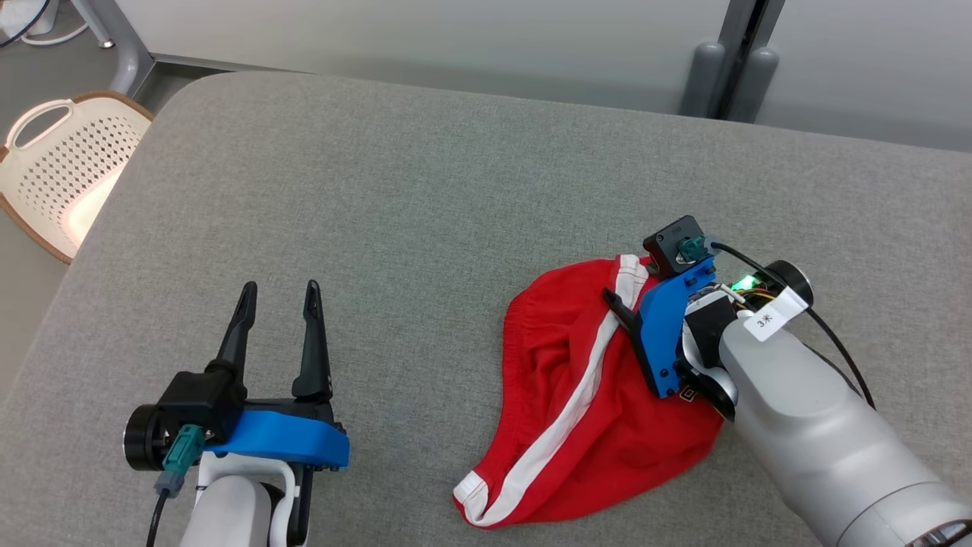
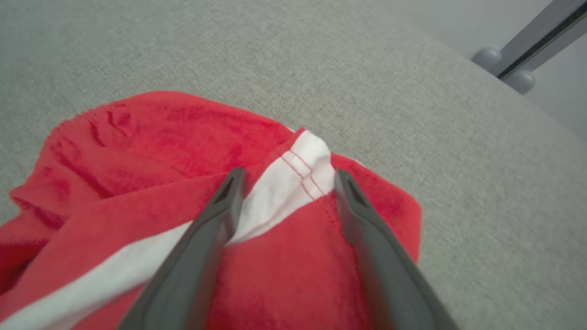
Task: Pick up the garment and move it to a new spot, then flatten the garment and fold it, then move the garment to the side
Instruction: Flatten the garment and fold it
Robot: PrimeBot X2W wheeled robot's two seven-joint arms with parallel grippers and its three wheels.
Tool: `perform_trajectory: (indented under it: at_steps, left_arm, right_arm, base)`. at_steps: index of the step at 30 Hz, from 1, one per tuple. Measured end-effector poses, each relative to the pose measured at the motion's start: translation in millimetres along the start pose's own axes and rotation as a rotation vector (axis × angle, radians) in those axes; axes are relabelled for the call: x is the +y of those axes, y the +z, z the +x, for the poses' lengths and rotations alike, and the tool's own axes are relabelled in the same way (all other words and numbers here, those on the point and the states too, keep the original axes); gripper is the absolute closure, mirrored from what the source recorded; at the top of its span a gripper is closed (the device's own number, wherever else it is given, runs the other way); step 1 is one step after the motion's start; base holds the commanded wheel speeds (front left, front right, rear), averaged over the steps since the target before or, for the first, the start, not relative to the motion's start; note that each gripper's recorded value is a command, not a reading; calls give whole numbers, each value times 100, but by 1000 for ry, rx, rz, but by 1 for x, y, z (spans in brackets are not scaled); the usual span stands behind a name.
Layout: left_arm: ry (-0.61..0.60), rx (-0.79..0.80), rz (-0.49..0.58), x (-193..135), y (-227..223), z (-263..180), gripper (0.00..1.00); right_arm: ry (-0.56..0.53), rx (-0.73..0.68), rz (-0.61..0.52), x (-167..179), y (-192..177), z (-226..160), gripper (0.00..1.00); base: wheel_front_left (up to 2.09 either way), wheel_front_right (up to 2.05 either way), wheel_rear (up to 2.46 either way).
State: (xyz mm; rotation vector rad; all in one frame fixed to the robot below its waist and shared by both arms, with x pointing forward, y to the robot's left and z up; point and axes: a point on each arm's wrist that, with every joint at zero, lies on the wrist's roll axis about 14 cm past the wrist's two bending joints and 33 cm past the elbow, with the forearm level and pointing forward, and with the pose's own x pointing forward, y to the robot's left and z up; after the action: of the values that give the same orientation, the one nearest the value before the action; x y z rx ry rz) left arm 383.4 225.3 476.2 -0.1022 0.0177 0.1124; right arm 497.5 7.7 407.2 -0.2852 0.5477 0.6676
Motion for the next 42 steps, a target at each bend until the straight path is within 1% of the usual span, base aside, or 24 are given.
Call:
perform_trajectory:
  at_steps: [2, 3, 4, 5, 8, 13, 19, 22, 29, 34, 42]
  left_arm:
    - [0, 3, -3, 0, -1, 1, 0]
    - [0, 4, -4, 0, -1, 1, 0]
    - [4, 5, -3, 0, -2, 1, 0]
    - [4, 6, -5, 0, -2, 2, 0]
    - [8, 8, -8, 0, -2, 3, 0]
    - [10, -5, -13, -1, 1, 5, 0]
    - [-15, -21, -13, -9, 6, 6, 0]
    - [-37, -27, -11, -15, 8, 7, 0]
    - [-89, -19, -14, -33, 3, 8, 0]
    - [-138, -19, -21, -50, 3, 11, 0]
    - [-191, -18, -25, -69, 2, 14, 0]
  right_arm:
    - [5, 32, -2, 1, -7, 3, 0]
    - [6, 46, -3, 1, -10, 5, 13]
    - [7, 61, -3, 1, -13, 6, 60]
    - [9, 65, -2, 2, -14, 7, 100]
    - [8, 43, 11, 0, -9, 9, 100]
    - [-20, -91, 11, -10, 15, 1, 100]
    - [-73, -279, 27, -26, 43, -23, 100]
    - [-100, -345, 48, -34, 51, -38, 100]
    - [-163, -418, 137, -52, 30, -77, 100]
    - [-227, -480, 238, -63, 4, -113, 100]
    - [-311, -488, 435, -46, -62, -156, 100]
  base:
    - [0, 0, 0]
    - [0, 0, 0]
    - [0, 0, 0]
    - [0, 0, 0]
    - [0, 0, 0]
    - [0, 0, 0]
    - [0, 0, 0]
    - [0, 0, 0]
    - [0, 0, 0]
    - [0, 0, 0]
    - [0, 0, 0]
